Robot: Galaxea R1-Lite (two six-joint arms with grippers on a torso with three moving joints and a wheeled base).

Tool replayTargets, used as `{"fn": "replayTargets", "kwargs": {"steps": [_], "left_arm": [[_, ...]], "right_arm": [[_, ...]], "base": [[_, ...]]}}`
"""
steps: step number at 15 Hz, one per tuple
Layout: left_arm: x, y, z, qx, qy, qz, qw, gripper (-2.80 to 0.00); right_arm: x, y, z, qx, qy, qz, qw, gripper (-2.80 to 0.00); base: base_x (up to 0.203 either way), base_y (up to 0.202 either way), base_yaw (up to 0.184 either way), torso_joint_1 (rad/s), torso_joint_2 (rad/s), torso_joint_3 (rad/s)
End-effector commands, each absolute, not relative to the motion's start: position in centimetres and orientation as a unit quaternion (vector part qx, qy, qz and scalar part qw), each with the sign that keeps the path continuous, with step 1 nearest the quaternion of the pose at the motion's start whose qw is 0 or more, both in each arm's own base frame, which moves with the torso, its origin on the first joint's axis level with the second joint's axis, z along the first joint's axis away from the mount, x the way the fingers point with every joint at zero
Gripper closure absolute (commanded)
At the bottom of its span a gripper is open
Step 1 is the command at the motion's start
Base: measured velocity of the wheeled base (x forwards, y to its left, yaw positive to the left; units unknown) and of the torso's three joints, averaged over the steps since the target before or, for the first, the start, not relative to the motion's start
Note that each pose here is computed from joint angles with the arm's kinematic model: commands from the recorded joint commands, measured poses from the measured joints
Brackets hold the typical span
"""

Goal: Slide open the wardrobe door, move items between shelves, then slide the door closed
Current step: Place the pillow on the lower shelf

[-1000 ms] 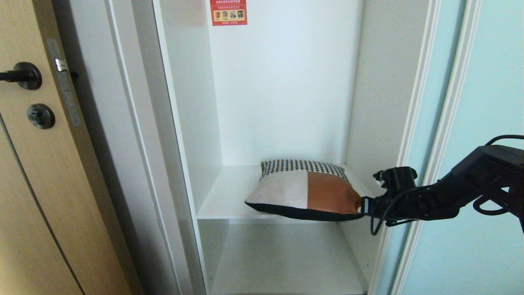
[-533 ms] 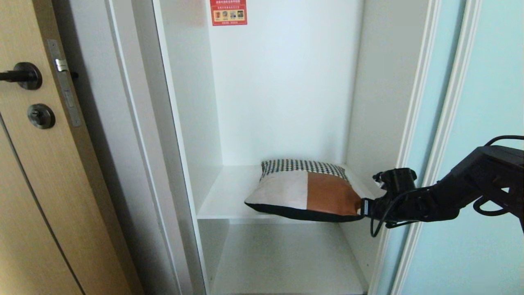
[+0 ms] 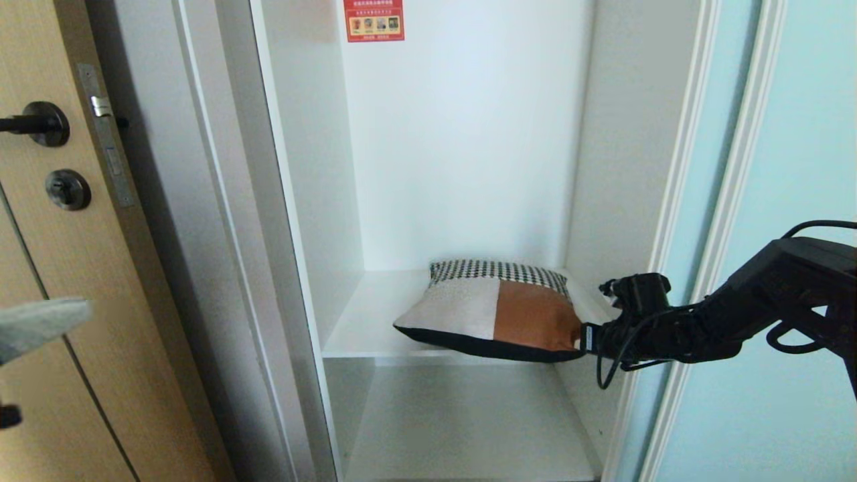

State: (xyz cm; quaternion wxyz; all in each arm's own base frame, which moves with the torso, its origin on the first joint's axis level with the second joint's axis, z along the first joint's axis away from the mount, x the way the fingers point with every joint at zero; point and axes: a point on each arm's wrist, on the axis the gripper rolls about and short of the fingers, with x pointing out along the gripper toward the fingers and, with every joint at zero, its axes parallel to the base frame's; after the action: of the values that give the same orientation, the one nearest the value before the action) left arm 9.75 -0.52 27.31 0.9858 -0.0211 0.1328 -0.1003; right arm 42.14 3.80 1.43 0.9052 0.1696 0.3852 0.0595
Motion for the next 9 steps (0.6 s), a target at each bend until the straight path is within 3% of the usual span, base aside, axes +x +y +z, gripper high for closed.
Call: {"fn": "replayTargets", "kwargs": {"steps": [1,4,9], "left_arm": [[19.9,-1.8,26.3,-0.047,0.246,-0.14,0.958,0.0],[27.3,-5.5,25.8,-0.091,0.292,-0.201,0.931,0.0],[34.6,-11.9,23.3,-0.157,0.373,-0.268,0.874,0.0]], "right_arm": [[42.3,3.9,1.4,0.17,0.372,0.063,0.91,0.0],[42.3,3.8,1.5,0.169,0.37,0.065,0.911,0.0],[42.3,3.4,1.1,0.176,0.375,0.073,0.907,0.0]], "base": [[0.0,0.0,0.0,0.0,0.0,0.0],[0.0,0.0,0.0,0.0,0.0,0.0],[0.0,0.0,0.0,0.0,0.0,0.0]]}}
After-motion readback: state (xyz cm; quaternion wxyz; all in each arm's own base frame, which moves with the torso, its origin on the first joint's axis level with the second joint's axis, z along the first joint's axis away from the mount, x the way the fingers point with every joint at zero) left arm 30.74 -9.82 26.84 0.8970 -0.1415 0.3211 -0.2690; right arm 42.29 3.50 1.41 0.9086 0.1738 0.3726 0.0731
